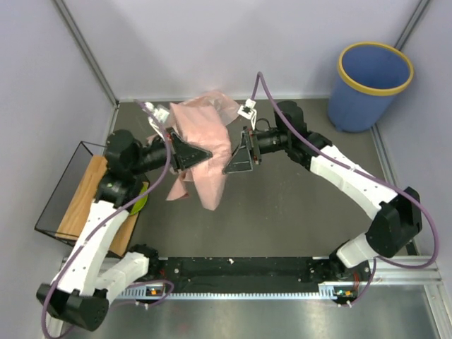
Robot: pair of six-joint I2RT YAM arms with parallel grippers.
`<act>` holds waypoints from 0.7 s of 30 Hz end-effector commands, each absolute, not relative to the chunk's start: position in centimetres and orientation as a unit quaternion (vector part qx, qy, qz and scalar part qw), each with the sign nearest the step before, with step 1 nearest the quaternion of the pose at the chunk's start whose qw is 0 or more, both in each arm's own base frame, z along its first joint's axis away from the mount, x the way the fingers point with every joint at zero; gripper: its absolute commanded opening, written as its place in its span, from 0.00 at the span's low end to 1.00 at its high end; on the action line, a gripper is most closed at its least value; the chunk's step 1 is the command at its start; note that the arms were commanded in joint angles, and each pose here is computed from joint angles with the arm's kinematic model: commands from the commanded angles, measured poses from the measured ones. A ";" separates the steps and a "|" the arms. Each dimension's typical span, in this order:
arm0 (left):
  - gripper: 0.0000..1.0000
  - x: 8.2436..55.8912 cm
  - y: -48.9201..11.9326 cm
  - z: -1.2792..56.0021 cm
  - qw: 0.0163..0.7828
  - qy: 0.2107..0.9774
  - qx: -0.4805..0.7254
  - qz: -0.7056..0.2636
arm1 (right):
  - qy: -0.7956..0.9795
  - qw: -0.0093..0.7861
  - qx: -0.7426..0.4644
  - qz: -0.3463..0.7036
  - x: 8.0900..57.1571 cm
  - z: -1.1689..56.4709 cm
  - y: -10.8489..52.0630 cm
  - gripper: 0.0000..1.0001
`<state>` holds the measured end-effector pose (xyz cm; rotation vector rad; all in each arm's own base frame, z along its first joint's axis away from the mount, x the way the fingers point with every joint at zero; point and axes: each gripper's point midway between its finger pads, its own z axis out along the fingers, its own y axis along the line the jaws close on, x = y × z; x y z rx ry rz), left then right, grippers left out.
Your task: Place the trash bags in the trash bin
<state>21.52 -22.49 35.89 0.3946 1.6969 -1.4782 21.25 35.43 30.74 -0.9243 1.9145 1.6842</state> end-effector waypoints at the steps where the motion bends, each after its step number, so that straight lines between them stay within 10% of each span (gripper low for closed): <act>1: 0.00 19.7 -18.3 37.5 0.511 0.703 0.302 -0.392 | 0.680 0.288 -0.349 0.578 21.9 34.3 33.0 0.99; 6: 0.00 19.6 -12.4 40.4 0.539 0.724 0.393 -0.175 | 0.697 0.308 -0.342 0.550 22.8 33.9 30.9 0.99; 11: 0.00 19.2 -5.3 36.2 0.412 0.800 0.437 -0.010 | 0.700 0.310 -0.346 0.542 22.5 33.7 30.5 0.99; 21: 0.00 20.3 4.9 30.7 0.296 0.867 0.394 0.077 | 0.712 0.286 -0.348 0.539 21.9 31.6 30.2 0.99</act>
